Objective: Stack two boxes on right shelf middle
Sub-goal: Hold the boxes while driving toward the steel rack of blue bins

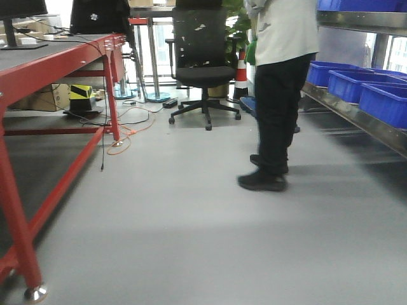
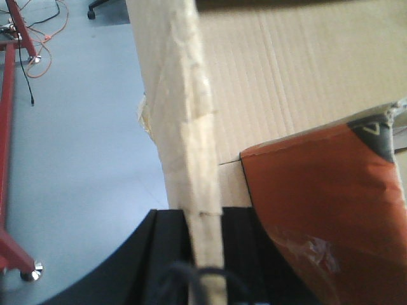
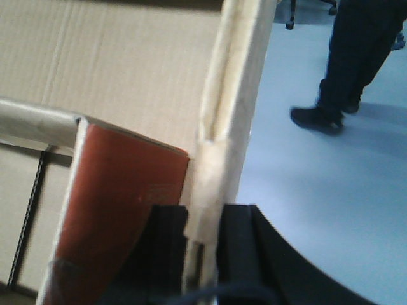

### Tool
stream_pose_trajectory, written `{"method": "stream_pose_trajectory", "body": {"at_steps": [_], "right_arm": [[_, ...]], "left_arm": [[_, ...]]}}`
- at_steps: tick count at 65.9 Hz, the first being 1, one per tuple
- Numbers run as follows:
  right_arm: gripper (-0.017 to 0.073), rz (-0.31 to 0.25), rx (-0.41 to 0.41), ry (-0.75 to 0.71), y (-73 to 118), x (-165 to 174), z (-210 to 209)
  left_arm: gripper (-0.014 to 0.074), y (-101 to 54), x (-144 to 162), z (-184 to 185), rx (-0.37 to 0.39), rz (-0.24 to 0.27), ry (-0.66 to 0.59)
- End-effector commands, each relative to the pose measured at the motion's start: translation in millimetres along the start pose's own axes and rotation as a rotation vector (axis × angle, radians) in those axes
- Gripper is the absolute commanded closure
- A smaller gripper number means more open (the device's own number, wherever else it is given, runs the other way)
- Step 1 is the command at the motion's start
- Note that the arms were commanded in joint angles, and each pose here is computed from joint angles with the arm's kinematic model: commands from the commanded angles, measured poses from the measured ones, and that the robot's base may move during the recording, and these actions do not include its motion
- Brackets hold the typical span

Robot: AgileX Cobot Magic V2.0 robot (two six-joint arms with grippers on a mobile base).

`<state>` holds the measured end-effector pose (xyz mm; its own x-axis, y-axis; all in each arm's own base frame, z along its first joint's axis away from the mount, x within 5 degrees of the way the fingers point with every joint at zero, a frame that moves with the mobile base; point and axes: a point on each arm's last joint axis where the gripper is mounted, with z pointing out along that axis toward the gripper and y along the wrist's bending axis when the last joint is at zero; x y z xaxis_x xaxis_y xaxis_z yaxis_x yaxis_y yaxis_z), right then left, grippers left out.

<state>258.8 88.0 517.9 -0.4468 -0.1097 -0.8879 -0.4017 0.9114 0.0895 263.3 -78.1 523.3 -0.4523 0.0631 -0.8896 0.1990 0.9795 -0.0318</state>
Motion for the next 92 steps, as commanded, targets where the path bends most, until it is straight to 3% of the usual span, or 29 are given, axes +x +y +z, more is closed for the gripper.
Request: {"method": "stream_pose_trajectory", "body": {"at_steps": [1, 92], "right_arm": [[0.0712, -0.030, 0.033, -0.065, -3.3, -6.3, -8.3], [0.0712, -0.030, 0.033, -0.065, -3.3, -6.3, -8.3]], "left_arm": [[0.0705, 5.2, -7.4, -8.4, -0.038, 0.024, -0.069], [0.0705, 5.4, -7.4, -8.4, -0.040, 0.025, -0.070]]}}
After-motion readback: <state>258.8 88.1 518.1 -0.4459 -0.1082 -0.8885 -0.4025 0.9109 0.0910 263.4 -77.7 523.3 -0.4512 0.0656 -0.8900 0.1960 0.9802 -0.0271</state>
